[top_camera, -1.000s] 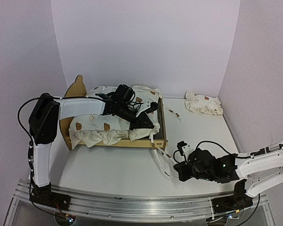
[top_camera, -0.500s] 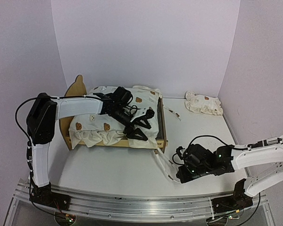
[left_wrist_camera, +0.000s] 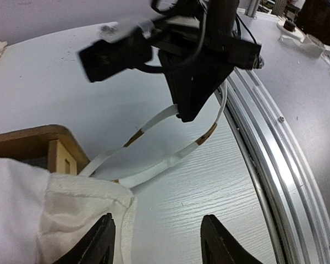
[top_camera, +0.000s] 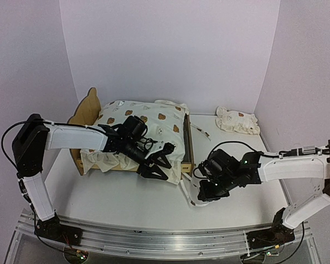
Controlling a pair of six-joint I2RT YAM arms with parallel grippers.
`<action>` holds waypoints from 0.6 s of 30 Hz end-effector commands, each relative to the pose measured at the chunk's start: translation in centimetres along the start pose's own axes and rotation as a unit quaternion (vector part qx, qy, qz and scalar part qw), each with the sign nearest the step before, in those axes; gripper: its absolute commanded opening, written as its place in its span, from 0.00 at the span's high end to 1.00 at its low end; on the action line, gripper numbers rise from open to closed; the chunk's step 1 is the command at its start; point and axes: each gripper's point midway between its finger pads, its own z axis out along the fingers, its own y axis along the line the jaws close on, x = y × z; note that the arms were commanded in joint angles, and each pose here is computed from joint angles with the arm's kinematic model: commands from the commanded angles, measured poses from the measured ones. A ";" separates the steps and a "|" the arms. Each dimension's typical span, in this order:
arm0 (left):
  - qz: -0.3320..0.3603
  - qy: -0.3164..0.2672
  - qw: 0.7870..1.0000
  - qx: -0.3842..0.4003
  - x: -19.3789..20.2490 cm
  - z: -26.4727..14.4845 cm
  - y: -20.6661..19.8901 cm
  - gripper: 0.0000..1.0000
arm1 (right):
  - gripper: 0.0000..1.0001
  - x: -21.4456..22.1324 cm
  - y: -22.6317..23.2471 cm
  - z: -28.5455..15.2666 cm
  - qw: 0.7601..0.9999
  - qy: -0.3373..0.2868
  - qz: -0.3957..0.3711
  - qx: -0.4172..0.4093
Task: Set up the pet bed
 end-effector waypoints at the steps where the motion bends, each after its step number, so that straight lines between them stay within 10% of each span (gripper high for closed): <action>1: 0.042 -0.066 0.996 -0.051 -4.2 1.5 0.7 0.52 | 1.00 -2.1 3.8 -2.4 0.997 -0.017 -0.046 -0.061; 18: 0.164 -0.094 0.981 -0.051 -2.9 6.1 0.6 0.50 | 1.00 -2.9 6.3 -6.3 0.980 -0.066 -0.137 -0.126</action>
